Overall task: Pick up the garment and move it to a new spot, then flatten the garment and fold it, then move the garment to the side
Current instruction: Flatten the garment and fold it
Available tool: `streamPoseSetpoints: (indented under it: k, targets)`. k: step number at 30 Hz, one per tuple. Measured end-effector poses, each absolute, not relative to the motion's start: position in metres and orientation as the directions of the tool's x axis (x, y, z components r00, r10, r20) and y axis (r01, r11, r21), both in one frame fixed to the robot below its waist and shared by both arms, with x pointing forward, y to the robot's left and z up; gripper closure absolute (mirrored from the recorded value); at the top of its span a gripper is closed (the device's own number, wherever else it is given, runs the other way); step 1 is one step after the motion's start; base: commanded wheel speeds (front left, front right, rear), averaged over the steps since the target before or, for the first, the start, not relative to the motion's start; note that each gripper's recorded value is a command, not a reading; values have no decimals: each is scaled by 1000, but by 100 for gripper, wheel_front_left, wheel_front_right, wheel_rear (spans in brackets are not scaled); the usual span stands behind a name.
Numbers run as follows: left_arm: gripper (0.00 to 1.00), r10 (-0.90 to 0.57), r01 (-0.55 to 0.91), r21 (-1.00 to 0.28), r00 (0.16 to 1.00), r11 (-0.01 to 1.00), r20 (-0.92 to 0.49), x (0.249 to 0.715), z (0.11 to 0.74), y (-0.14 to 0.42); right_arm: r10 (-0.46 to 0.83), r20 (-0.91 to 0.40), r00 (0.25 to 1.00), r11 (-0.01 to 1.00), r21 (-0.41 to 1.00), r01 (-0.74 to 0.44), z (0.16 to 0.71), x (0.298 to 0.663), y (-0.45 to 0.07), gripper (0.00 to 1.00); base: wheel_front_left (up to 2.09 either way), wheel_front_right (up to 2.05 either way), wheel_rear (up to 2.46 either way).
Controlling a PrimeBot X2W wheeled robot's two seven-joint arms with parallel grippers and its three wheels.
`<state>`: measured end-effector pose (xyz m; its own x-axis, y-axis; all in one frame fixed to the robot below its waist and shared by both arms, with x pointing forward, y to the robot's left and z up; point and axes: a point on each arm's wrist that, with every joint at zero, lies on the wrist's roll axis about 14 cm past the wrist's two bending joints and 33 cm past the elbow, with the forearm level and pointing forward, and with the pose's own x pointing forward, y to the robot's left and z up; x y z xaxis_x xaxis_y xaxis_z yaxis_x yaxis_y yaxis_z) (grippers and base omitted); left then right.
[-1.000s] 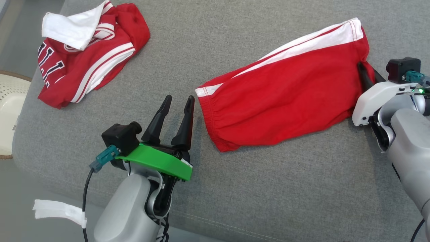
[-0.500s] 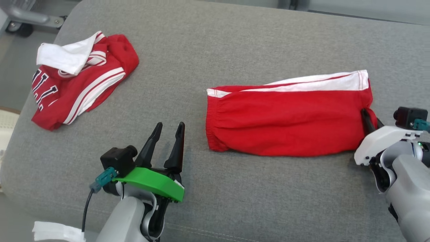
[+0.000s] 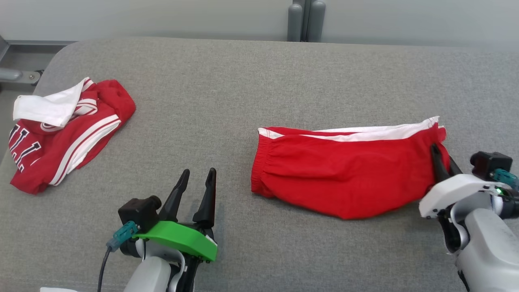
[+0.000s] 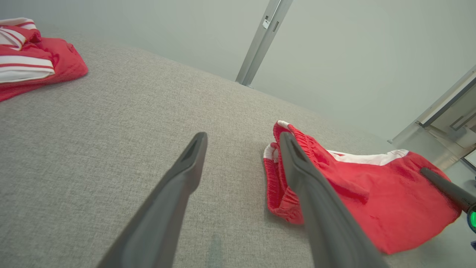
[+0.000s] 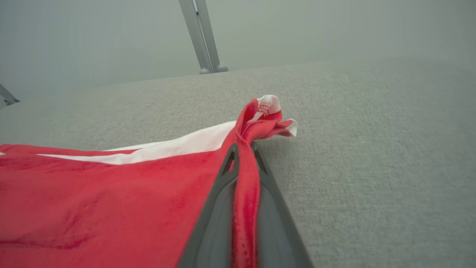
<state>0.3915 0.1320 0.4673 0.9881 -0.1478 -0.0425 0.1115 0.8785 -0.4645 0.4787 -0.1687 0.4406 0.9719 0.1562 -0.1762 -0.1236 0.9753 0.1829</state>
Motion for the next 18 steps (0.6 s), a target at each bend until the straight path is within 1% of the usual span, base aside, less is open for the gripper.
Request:
streamPoseSetpoints:
  k: [4,8,13,18]
  targets:
    - [0,-141,106,-462,989,880,-41,390,468,134,281,-62,958,949,166,-268,473,481,-119,100,0,0,0]
    - [0,-124,85,-458,991,885,-55,384,464,140,421,17,907,891,178,-417,495,474,-59,100,0,0,0]
    - [0,-108,72,-452,993,889,-54,377,465,146,576,28,817,797,203,-569,497,451,8,100,0,0,0]
    - [0,-89,52,-445,994,894,-63,367,464,153,686,5,727,712,198,-673,492,435,57,100,0,0,0]
